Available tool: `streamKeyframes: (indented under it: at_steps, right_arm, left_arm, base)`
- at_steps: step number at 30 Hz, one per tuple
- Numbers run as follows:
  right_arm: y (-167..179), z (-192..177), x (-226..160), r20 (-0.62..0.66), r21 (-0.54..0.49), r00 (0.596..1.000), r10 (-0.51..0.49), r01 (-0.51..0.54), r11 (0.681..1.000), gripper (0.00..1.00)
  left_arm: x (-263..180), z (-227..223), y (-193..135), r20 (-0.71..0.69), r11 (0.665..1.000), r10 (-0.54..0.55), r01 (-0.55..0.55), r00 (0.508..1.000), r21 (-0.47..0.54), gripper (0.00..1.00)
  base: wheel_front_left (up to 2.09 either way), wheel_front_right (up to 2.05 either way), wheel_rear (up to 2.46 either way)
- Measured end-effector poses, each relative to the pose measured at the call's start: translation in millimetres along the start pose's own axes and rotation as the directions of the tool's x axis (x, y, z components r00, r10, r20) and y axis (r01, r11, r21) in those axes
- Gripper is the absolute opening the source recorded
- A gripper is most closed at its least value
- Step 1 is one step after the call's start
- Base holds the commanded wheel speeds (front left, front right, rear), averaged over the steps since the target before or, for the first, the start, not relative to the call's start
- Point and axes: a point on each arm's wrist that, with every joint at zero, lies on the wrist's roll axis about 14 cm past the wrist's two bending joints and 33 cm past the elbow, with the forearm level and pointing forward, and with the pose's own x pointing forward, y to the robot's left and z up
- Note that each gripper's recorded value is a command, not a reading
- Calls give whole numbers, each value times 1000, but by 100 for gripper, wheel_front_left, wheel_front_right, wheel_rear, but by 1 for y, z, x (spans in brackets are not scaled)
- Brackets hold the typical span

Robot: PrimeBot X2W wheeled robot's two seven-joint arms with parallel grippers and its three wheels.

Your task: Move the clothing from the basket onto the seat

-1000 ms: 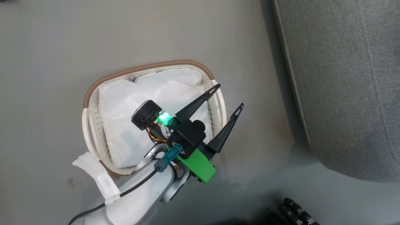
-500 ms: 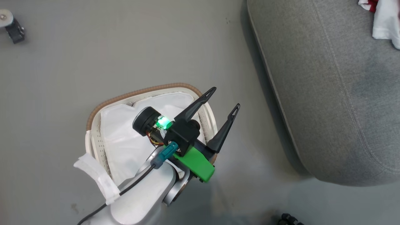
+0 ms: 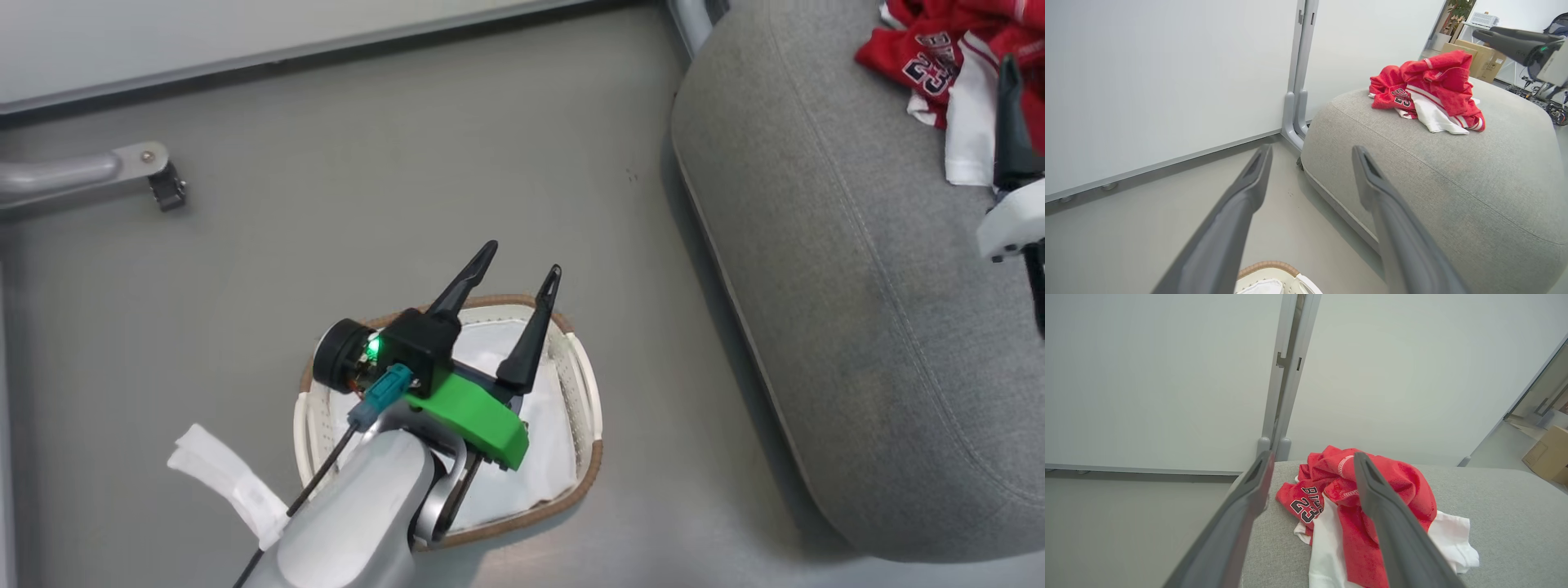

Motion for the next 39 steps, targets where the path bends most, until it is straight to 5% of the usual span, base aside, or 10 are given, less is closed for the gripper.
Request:
streamKeyframes:
  at_steps: [10, 19, 27, 39]
  right_arm:
    - [93, 7, -24, 56, 157, 987, 148, -155, 975, 100]
    - [166, 2, -64, 64, 303, 967, 246, -254, 919, 100]
    - [184, -4, -102, 58, 362, 960, 273, -275, 891, 100]
    - [187, -10, -146, 45, 385, 953, 298, -292, 875, 100]
  left_arm:
    - [-59, 37, 53, 101, 962, 270, -272, 958, 8, 100]
    - [-133, 48, 99, 153, 856, 513, -515, 845, -26, 100]
    - [-191, 43, 117, 162, 765, 641, -642, 751, -51, 100]
    - [-232, 23, 108, 130, 715, 698, -695, 704, -74, 100]
  base:
    - [0, 0, 0]
    - [0, 0, 0]
    - [0, 0, 0]
    - [0, 0, 0]
